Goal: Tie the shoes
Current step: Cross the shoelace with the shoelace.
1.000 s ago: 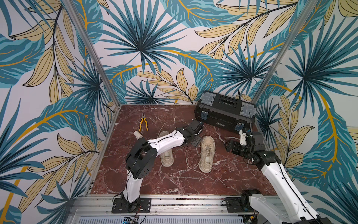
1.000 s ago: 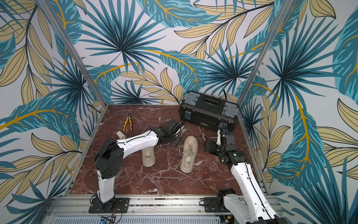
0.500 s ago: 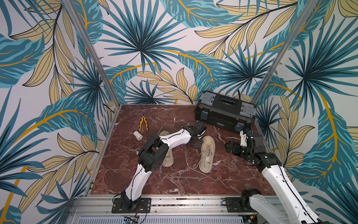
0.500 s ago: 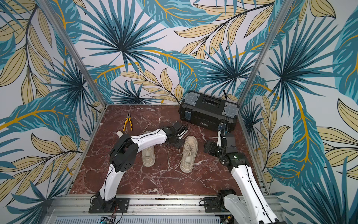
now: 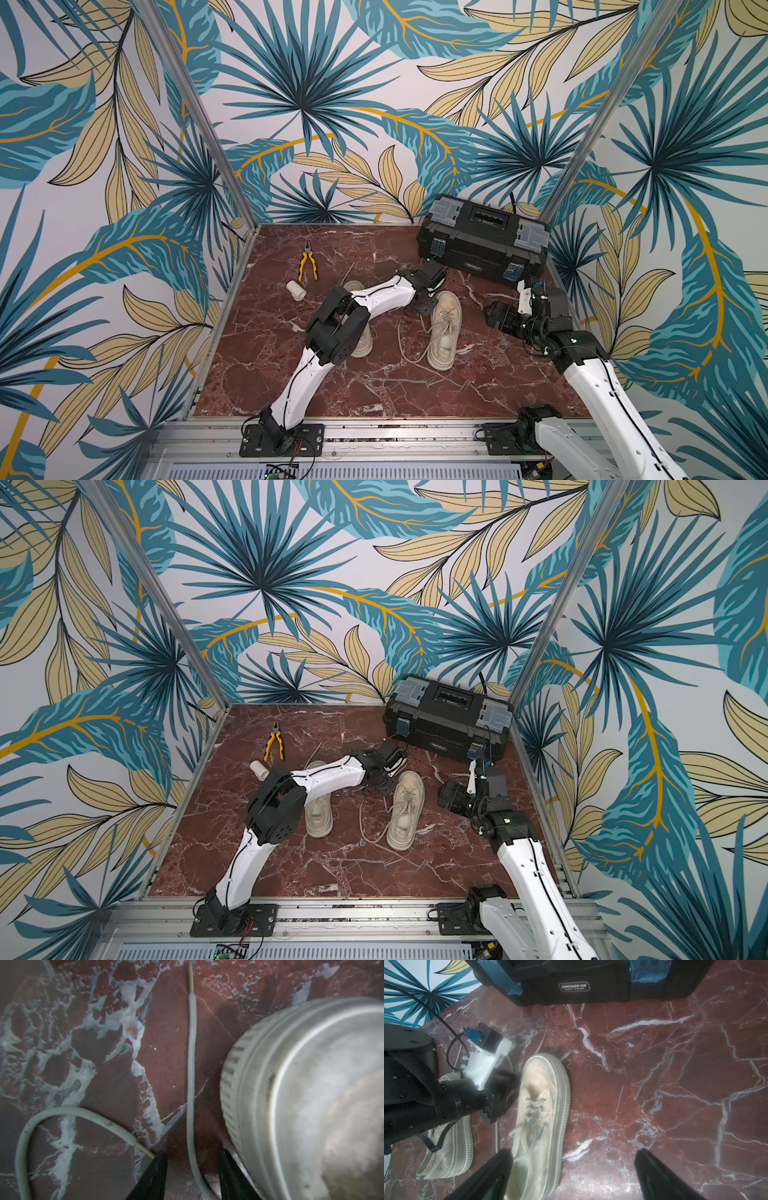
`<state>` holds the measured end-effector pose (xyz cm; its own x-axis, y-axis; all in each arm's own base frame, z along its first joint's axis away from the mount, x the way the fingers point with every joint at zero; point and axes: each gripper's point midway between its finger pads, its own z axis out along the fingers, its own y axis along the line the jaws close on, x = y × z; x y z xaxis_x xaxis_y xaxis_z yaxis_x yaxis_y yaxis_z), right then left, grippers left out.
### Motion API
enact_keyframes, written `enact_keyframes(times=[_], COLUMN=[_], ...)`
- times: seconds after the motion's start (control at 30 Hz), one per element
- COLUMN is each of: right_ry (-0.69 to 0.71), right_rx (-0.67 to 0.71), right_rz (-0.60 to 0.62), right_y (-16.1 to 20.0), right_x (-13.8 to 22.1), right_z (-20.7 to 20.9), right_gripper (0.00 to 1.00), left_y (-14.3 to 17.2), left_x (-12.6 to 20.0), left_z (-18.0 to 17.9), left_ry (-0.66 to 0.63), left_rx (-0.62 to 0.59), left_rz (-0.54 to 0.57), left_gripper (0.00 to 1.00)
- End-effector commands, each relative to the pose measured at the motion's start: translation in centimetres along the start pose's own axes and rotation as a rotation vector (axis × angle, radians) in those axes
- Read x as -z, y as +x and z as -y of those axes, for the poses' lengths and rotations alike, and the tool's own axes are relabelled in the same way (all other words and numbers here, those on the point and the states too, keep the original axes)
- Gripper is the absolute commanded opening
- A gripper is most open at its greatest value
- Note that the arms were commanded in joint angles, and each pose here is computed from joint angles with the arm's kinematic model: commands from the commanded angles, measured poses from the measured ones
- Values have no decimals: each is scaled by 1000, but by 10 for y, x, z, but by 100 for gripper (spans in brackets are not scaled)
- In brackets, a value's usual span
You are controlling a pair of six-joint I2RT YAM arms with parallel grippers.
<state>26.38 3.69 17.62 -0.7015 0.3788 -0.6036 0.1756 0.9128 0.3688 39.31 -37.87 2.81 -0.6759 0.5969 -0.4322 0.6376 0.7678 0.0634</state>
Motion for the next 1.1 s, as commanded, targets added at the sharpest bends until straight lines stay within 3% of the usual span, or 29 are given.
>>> enact_keyframes(times=[0.0, 0.37, 0.7, 1.07], right_ry=[7, -16, -47, -12], right_rx=[-16, -6, -6, 47], right_rz=[-6, -57, -97, -163], right_y=[6, 11, 11, 20], right_x=[8, 6, 7, -10], right_z=[2, -4, -15, -39], right_gripper=[97, 97, 92, 85], left_y=[10, 3, -25, -33], left_x=[-11, 2, 50, 99], left_z=[-7, -10, -28, -55], left_ry=[-53, -68, -125, -191], left_rx=[6, 34, 72, 146], left_rz=[-38, 46, 200, 318], left_gripper=[38, 0, 0, 0])
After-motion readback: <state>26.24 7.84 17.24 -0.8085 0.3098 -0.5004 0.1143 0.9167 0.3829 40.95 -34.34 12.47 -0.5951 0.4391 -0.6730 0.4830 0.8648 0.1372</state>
